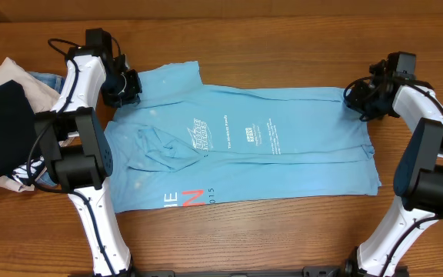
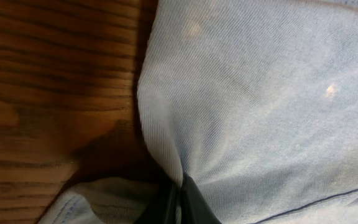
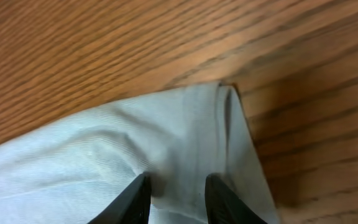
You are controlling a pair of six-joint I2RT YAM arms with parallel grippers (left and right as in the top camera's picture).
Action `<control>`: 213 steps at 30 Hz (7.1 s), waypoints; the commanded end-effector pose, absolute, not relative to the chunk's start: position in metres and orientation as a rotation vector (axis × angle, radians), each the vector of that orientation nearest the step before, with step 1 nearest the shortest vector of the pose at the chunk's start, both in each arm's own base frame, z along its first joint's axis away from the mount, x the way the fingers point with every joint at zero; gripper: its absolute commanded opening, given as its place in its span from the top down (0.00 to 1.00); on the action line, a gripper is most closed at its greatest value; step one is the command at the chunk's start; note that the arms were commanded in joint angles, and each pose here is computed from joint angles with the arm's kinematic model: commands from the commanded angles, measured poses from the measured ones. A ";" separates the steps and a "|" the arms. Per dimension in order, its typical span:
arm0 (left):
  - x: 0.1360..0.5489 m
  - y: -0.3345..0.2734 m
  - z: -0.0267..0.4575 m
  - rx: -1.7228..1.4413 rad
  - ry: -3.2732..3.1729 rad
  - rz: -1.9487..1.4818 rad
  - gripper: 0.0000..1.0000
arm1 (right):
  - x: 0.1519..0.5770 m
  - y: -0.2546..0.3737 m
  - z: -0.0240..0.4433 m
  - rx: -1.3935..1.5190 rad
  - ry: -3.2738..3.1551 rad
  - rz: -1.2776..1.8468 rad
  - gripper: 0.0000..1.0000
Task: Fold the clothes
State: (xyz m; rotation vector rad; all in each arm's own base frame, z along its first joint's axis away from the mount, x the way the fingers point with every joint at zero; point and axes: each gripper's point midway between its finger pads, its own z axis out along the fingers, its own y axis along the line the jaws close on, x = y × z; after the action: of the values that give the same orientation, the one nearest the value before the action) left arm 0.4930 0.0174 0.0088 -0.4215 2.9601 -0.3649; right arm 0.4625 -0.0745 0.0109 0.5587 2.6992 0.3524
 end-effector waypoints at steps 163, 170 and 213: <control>0.509 0.022 0.078 -0.372 2.834 -0.298 0.94 | 0.465 -0.078 0.021 0.643 2.710 0.170 0.88; 0.509 0.023 0.078 -0.373 2.834 -0.292 0.94 | 0.461 -0.076 0.021 0.648 2.722 0.224 0.87; 0.472 0.052 0.144 -0.447 2.812 -0.005 0.96 | 0.430 -0.121 0.105 0.767 2.613 0.146 0.96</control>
State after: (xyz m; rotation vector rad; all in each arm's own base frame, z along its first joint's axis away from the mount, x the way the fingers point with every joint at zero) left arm 0.4751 0.0394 0.1210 -0.4064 2.8604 -0.1058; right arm 0.4330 -0.1049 0.0959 0.7324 2.6368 0.1902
